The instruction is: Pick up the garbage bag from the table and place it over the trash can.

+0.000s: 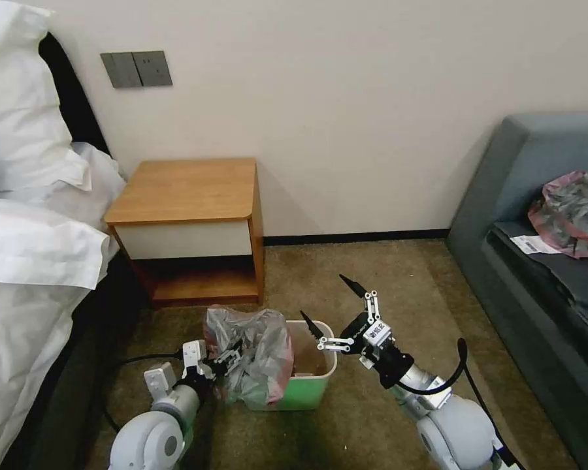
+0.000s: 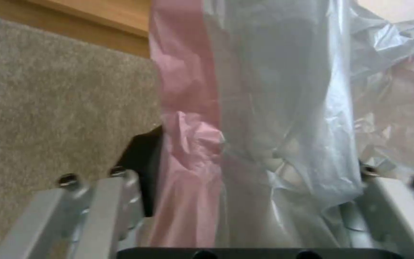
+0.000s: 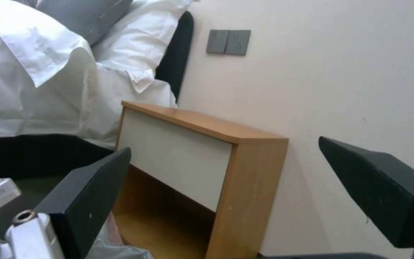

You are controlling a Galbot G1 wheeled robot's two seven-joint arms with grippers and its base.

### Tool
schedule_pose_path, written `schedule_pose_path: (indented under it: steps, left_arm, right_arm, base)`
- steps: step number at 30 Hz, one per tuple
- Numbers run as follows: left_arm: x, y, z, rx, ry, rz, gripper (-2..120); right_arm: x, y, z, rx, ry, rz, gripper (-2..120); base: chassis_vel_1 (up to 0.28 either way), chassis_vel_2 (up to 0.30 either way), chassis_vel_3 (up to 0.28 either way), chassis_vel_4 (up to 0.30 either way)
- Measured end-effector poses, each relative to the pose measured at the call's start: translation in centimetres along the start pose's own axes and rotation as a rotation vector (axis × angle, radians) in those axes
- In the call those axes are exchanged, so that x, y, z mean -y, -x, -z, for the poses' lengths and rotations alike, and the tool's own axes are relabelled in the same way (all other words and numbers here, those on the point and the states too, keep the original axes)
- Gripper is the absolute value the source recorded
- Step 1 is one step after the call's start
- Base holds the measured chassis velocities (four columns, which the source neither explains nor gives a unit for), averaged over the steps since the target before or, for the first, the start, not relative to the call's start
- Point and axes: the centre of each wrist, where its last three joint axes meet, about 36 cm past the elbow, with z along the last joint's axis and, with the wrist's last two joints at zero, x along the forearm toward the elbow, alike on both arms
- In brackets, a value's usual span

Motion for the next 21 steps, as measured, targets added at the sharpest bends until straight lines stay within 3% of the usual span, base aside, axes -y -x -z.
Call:
schedule_pose_path:
  steps: [11,15,21]
  left_arm:
    - [0.6,0.0,-0.7,-0.011,0.008,-0.007,17]
    - [0.6,-0.2,-0.9,-0.009,0.019,0.001,9]
    - [0.7,-0.8,-1.1,0.015,0.037,0.016,9]
  right_arm:
    - [0.0,0.0,0.1,0.005,-0.001,-0.002,100]
    - [0.1,0.0,0.2,0.007,-0.002,-0.003,100]
    - [0.0,0.1,0.4,0.013,0.001,-0.010,100]
  base:
    - [0.000,0.000,0.000,0.000]
    - [0.000,0.000,0.000,0.000]
    - [0.000,0.000,0.000,0.000]
